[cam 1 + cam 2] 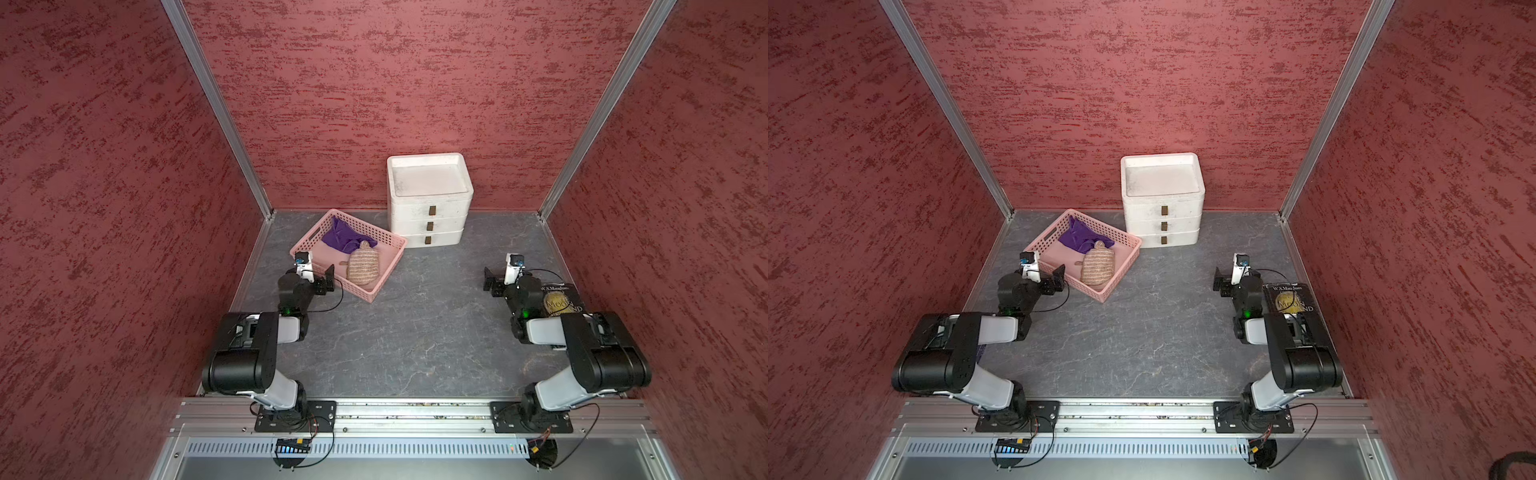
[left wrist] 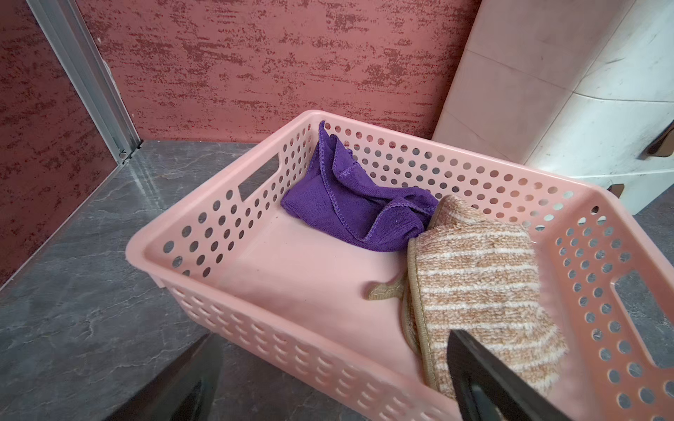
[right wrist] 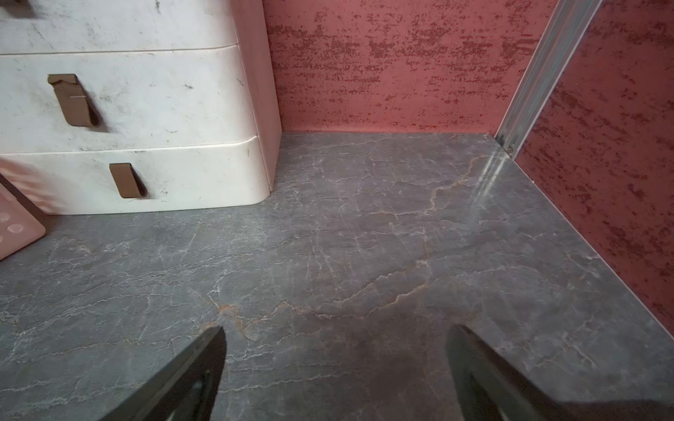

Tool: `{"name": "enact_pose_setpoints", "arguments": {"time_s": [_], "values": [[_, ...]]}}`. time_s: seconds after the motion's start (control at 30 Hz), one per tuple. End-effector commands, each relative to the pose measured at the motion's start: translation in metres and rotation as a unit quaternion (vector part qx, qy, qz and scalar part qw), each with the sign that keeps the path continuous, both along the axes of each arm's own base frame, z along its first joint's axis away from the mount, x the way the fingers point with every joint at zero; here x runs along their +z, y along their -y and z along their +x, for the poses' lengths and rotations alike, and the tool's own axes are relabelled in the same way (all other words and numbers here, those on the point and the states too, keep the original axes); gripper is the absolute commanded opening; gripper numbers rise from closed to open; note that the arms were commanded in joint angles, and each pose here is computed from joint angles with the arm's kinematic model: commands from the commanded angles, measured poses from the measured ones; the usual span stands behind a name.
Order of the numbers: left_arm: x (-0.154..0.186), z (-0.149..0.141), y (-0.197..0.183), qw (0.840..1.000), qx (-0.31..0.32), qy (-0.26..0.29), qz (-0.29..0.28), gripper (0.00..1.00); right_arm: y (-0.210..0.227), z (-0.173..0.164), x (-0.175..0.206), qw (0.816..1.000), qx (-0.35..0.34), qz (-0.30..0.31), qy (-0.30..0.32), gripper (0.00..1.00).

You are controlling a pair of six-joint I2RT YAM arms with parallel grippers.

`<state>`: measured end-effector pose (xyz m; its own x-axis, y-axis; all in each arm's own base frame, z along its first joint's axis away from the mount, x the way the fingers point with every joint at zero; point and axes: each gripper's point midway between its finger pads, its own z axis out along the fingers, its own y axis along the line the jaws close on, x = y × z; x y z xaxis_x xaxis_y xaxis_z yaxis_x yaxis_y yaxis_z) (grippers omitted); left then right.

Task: Fold the square dishcloth
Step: Pick up the cleaning item from the bin.

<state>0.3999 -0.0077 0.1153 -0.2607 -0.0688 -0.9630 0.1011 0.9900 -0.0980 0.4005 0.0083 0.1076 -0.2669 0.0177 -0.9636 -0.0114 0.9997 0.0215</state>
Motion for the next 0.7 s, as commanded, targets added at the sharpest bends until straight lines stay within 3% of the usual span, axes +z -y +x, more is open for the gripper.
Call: {"name": "enact_pose_setpoints", "arguments": {"time_s": [0.0,0.23,0.47,0.53,0.63,0.67], "values": [[0.003,-0.001,-0.003,1.0,0.005,0.007,-0.002,1.0,-0.001,0.005,0.009,1.0,0.003,0.001,0.011,0.99],[0.004,0.0,-0.003,1.0,0.005,0.008,-0.002,1.0,0.0,0.005,0.009,1.0,0.0,0.001,0.011,0.99],[0.004,-0.001,-0.006,1.0,0.007,0.008,-0.009,1.0,0.028,-0.001,0.014,0.996,-0.086,0.008,0.018,0.99],[0.015,-0.001,-0.013,1.0,0.016,0.01,-0.022,1.0,0.023,0.0,0.02,0.997,-0.074,0.002,0.021,0.99],[0.046,-0.007,-0.022,0.999,0.019,-0.003,-0.04,1.0,0.028,-0.006,0.067,0.988,-0.146,-0.033,0.04,0.99],[0.057,-0.013,-0.019,0.999,0.004,-0.017,-0.039,1.0,0.028,-0.008,0.087,0.988,-0.151,-0.015,0.038,0.99]]}}
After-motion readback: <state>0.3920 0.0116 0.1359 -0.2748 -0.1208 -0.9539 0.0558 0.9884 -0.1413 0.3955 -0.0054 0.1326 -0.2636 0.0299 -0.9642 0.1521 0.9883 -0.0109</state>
